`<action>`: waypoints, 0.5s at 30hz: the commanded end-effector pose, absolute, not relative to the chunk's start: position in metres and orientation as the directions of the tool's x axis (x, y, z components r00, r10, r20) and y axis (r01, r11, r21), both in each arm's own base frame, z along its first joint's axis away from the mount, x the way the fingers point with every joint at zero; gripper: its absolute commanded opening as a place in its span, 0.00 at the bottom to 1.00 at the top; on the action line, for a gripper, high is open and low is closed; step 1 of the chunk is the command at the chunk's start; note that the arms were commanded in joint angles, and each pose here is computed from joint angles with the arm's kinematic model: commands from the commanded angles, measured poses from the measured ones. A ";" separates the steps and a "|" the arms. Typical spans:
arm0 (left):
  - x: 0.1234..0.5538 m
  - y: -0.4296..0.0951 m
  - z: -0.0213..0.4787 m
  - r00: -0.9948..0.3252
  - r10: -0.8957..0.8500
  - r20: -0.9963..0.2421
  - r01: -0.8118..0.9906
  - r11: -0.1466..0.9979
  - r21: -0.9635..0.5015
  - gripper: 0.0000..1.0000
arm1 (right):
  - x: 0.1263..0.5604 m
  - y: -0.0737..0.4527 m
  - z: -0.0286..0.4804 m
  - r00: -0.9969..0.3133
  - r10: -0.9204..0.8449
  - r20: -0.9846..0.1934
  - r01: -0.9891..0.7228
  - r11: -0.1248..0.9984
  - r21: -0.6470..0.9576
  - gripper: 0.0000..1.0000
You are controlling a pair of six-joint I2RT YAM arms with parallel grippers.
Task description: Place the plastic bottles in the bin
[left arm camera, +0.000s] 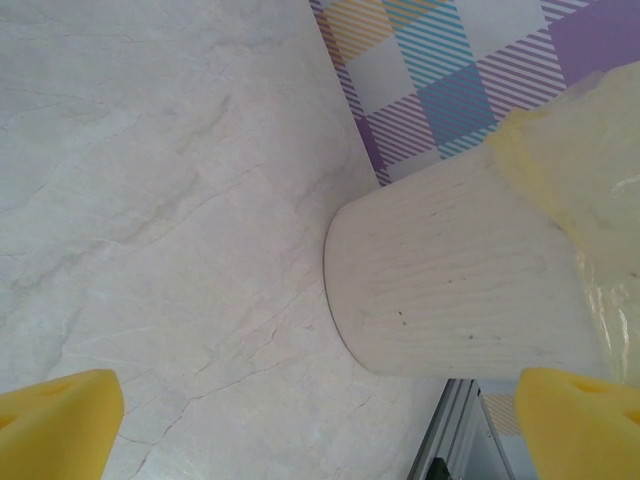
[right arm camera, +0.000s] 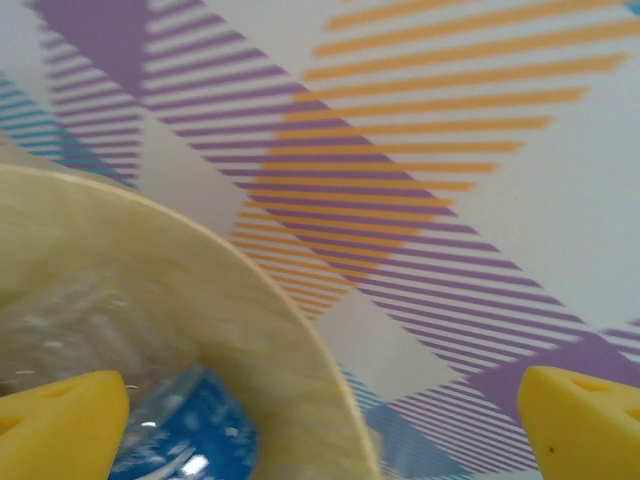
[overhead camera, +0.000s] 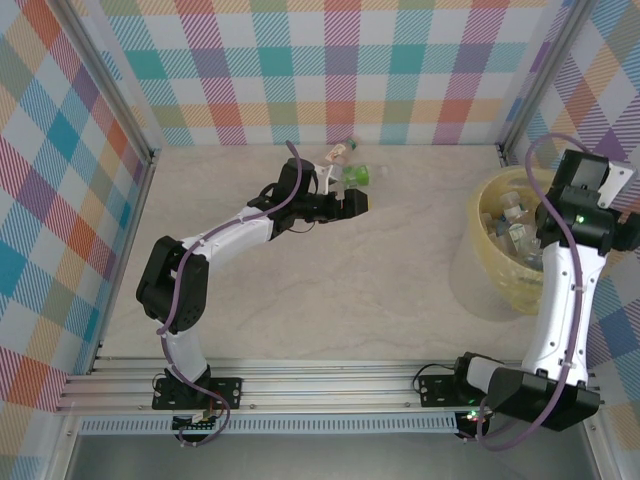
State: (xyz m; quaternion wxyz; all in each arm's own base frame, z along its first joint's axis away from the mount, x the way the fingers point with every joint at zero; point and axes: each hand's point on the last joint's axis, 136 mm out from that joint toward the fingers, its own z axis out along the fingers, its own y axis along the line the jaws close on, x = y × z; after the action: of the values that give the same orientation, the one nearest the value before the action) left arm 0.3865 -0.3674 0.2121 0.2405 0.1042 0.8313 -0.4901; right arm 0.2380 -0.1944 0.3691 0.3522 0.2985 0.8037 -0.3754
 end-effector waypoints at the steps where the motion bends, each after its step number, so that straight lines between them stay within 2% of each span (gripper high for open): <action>1: 0.392 -0.363 0.206 -0.864 -0.070 -0.498 0.398 0.511 -0.762 1.00 | 0.255 -0.153 0.374 -0.536 0.274 -0.798 0.662 0.724 -0.196 1.00; 4: 0.393 -0.361 0.208 -0.862 -0.080 -0.501 0.395 0.516 -0.760 1.00 | 0.273 -0.112 0.383 -0.505 0.310 -0.806 0.529 0.848 -0.006 1.00; 8: 0.394 -0.359 0.209 -0.863 -0.084 -0.499 0.388 0.524 -0.759 1.00 | 0.274 -0.085 0.380 -0.479 0.385 -0.789 0.460 0.876 0.148 1.00; 15: 0.394 -0.356 0.211 -0.868 -0.102 -0.486 0.365 0.533 -0.764 1.00 | 0.254 -0.074 0.326 -0.540 0.462 -0.703 0.488 0.853 0.186 1.00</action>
State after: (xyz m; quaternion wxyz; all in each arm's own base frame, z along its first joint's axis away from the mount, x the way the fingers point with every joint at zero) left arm 0.3916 -0.3620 0.2076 0.2443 0.0903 0.8391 -0.4776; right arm 0.2561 -0.0875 0.3489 0.4275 0.2576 0.8647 -0.0566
